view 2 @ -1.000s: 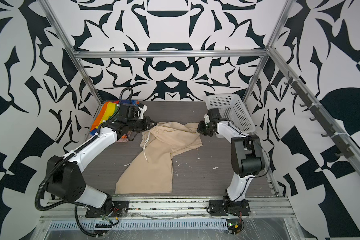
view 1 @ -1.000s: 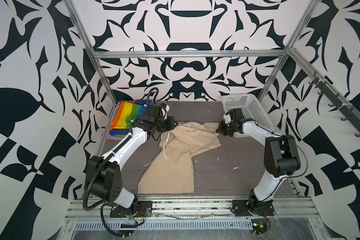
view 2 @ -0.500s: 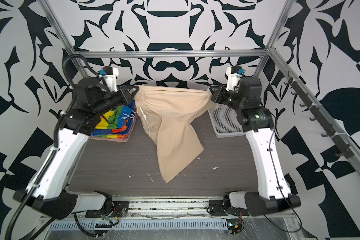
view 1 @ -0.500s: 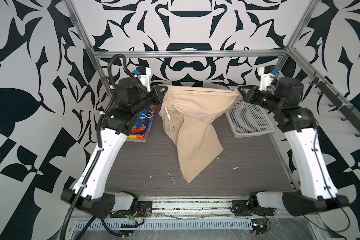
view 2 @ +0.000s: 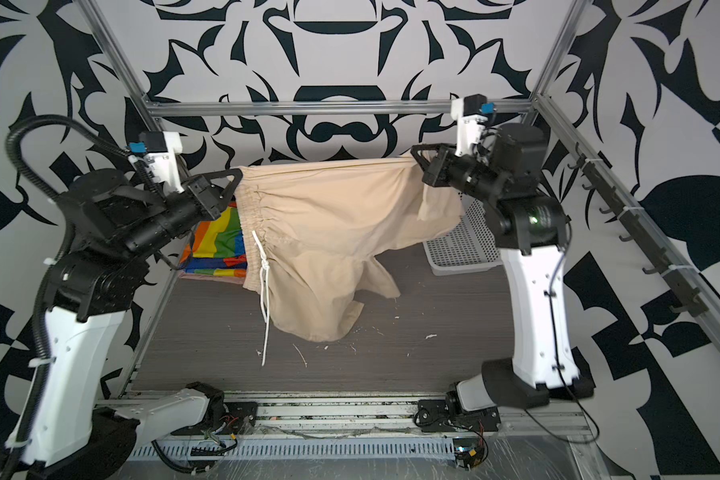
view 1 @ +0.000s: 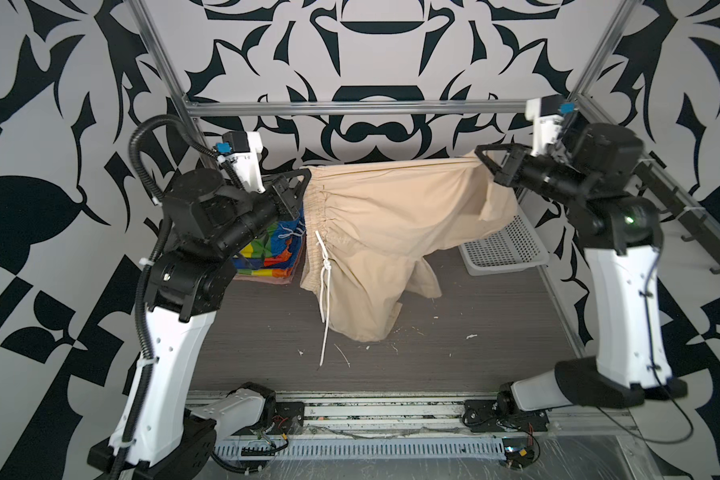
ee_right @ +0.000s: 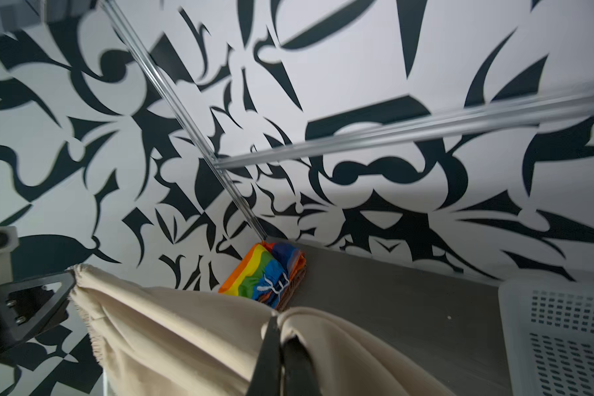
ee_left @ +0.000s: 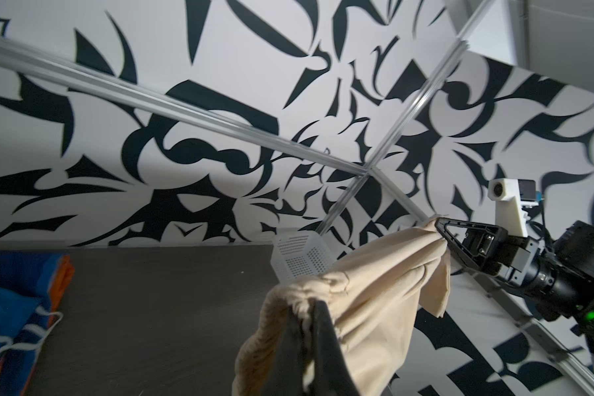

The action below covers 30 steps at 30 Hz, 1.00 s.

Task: Fold and stack the shorts

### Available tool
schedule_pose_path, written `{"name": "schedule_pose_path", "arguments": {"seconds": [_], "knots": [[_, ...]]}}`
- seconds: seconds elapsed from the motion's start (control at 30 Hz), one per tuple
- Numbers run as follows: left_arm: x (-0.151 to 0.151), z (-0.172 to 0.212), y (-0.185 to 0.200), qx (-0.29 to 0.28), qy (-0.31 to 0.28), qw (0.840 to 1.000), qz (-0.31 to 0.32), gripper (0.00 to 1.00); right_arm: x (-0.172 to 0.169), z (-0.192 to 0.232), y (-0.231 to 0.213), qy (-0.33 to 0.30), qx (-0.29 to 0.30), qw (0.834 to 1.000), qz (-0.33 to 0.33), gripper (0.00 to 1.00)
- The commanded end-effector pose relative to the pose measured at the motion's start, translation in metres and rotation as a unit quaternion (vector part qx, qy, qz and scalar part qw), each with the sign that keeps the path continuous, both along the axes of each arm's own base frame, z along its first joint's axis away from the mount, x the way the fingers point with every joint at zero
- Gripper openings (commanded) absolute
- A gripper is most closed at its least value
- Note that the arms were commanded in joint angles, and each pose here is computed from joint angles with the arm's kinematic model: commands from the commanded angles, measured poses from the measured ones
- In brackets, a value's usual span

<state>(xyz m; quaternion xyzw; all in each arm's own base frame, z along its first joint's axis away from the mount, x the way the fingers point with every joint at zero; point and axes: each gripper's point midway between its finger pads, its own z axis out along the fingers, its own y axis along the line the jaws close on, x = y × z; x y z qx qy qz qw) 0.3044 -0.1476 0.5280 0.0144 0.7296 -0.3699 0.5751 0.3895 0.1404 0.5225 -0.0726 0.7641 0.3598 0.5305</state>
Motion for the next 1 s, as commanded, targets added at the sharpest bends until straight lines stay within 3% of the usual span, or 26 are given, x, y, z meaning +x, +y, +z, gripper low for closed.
{"name": "schedule_pose_path", "arguments": {"seconds": [0.0, 0.1, 0.2, 0.37, 0.53, 0.77, 0.83, 0.97], "knots": [[0.059, -0.069, 0.064, 0.023, 0.095, 0.986, 0.135, 0.0, 0.091, -0.105, -0.042, 0.123, -0.049, 0.986, -0.102, 0.0], [0.106, -0.161, 0.08, -0.002, 0.198, 0.971, 0.136, 0.0, 0.13, -0.183, -0.028, 0.2, -0.051, 0.975, -0.084, 0.0], [0.131, -0.239, 0.084, 0.012, 0.268, 0.954, 0.137, 0.0, 0.151, -0.244, -0.015, 0.249, -0.07, 0.963, -0.076, 0.0], [0.148, -0.322, 0.087, 0.015, 0.355, 0.928, 0.116, 0.0, 0.161, -0.311, 0.008, 0.311, -0.107, 0.943, -0.054, 0.0], [0.145, -0.359, 0.091, 0.032, 0.385, 0.915, 0.12, 0.0, 0.144, -0.341, 0.011, 0.345, -0.129, 0.928, -0.053, 0.02], [0.138, -0.371, 0.104, 0.03, 0.395, 0.909, 0.13, 0.0, 0.097, -0.347, 0.006, 0.358, -0.121, 0.924, -0.051, 0.27], [0.136, -0.371, 0.105, 0.03, 0.393, 0.91, 0.131, 0.0, 0.081, -0.356, 0.001, 0.368, -0.122, 0.92, -0.057, 0.38], [0.134, -0.371, 0.105, 0.024, 0.39, 0.911, 0.129, 0.0, 0.056, -0.386, 0.0, 0.39, -0.146, 0.908, -0.054, 0.5]]}}
